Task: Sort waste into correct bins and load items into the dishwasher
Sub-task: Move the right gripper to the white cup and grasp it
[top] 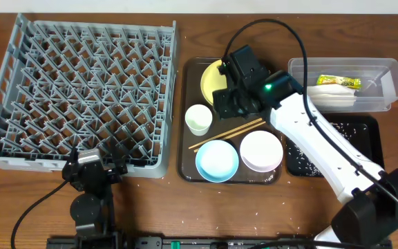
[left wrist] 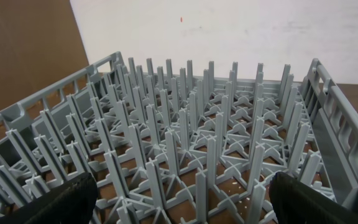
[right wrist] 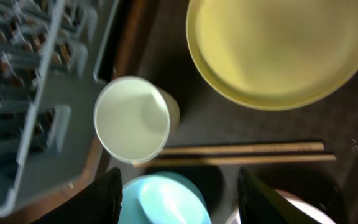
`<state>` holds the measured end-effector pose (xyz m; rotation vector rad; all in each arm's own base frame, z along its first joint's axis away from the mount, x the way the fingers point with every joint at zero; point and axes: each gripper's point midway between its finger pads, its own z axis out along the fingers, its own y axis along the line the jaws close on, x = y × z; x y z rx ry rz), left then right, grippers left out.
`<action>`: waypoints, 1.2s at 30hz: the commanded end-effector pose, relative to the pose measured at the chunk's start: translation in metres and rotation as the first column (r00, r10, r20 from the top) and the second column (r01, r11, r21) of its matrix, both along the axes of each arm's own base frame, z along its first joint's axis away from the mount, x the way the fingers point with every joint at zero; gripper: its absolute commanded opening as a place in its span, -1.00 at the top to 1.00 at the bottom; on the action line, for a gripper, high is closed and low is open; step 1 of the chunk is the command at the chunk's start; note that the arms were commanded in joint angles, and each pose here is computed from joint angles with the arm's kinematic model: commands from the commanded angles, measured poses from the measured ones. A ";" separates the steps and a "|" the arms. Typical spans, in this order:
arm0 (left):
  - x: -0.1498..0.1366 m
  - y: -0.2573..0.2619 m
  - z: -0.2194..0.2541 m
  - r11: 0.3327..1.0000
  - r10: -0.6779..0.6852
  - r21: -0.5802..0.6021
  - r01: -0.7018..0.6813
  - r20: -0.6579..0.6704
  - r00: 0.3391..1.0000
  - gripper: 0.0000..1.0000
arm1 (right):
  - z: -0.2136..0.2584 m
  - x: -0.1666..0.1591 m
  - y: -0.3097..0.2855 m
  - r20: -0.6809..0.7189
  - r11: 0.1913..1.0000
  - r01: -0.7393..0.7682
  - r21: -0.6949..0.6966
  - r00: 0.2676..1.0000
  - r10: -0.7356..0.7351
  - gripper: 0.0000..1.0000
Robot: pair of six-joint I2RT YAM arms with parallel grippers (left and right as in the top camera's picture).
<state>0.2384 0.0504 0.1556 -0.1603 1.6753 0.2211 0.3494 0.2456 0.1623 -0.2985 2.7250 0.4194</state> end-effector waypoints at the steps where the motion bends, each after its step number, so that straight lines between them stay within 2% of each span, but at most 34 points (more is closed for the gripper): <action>1: 0.000 0.002 -0.018 1.000 0.006 0.004 -0.006 -0.045 0.999 -0.79 | -0.008 0.010 0.004 -0.017 0.998 0.058 0.015 0.998 -0.058 -0.13; 8: 0.000 0.002 -0.018 1.000 0.006 0.004 -0.006 -0.045 0.999 -0.79 | -0.014 0.010 0.004 -0.030 0.998 0.061 0.008 0.998 -0.061 -0.08; 19: 0.000 0.002 -0.018 1.000 0.006 0.004 -0.006 -0.045 0.999 -0.79 | -0.031 -0.026 -0.019 -0.182 0.993 0.053 -0.103 0.981 -0.071 -0.01; 31: 0.000 0.002 -0.018 1.000 0.006 0.004 -0.006 -0.045 0.999 -0.79 | -0.019 0.010 0.005 -0.065 0.992 0.122 0.023 0.991 -0.120 -0.01; 36: 0.000 0.002 -0.018 1.000 0.006 0.004 -0.006 -0.045 0.999 -0.79 | -0.032 0.020 0.020 -0.085 0.988 0.133 0.072 0.988 -0.127 -0.01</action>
